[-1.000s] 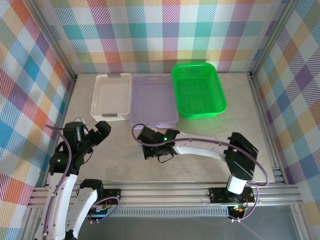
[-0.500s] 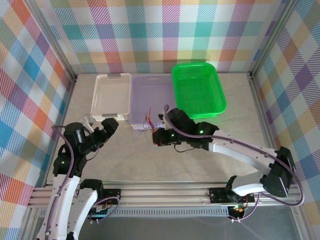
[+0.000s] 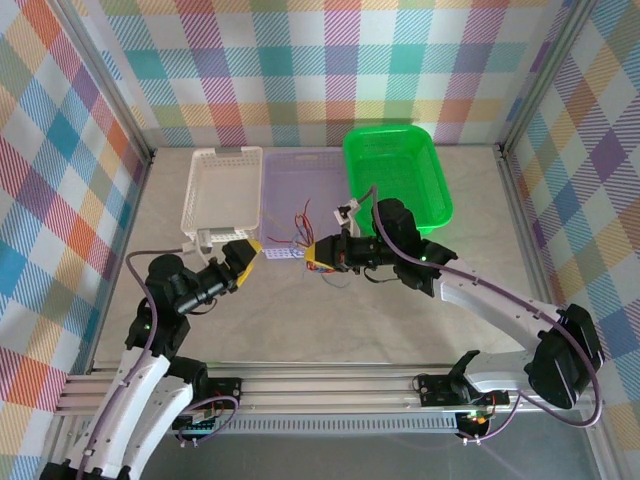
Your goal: Untangle the cables
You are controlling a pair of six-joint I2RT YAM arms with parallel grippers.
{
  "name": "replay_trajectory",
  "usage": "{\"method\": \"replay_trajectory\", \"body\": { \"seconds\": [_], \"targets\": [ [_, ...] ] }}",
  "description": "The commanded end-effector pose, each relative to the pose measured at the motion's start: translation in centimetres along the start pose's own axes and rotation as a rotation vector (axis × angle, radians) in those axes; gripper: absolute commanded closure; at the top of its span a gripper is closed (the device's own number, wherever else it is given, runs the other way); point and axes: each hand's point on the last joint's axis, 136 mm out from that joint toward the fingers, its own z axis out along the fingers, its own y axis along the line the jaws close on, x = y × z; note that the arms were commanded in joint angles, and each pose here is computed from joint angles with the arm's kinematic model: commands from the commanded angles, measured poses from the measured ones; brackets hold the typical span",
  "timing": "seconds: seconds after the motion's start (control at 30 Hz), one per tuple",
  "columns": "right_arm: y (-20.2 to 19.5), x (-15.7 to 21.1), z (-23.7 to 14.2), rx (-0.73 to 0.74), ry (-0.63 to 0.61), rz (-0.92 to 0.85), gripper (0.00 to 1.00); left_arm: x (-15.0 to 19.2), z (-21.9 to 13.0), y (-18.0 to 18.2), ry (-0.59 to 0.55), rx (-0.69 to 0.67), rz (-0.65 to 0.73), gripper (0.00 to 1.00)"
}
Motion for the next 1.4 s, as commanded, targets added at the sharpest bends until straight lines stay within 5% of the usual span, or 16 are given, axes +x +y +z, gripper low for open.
{"method": "replay_trajectory", "body": {
  "seconds": [0.0,0.47,0.73,1.07,1.37],
  "targets": [
    [3.7,-0.7,-0.6,-0.175,0.009,-0.005,1.0,1.2,0.5,-2.6,0.015,0.106,0.046,0.03],
    [6.1,-2.6,-2.8,-0.292,-0.093,0.028,1.0,7.8,4.2,-4.7,0.118,0.213,0.131,0.09],
    [6.0,-3.1,-4.1,-0.293,-0.175,0.119,1.0,12.4,5.1,-5.8,0.239,0.191,0.505,0.06],
    [6.5,-2.3,-5.4,-0.277,-0.189,0.155,1.0,12.6,7.3,-3.1,0.232,0.031,0.808,0.04],
    [6.4,-1.7,-5.3,-0.275,-0.179,0.171,1.0,11.5,8.1,-5.4,0.123,0.093,0.852,0.0]
  ]
}}
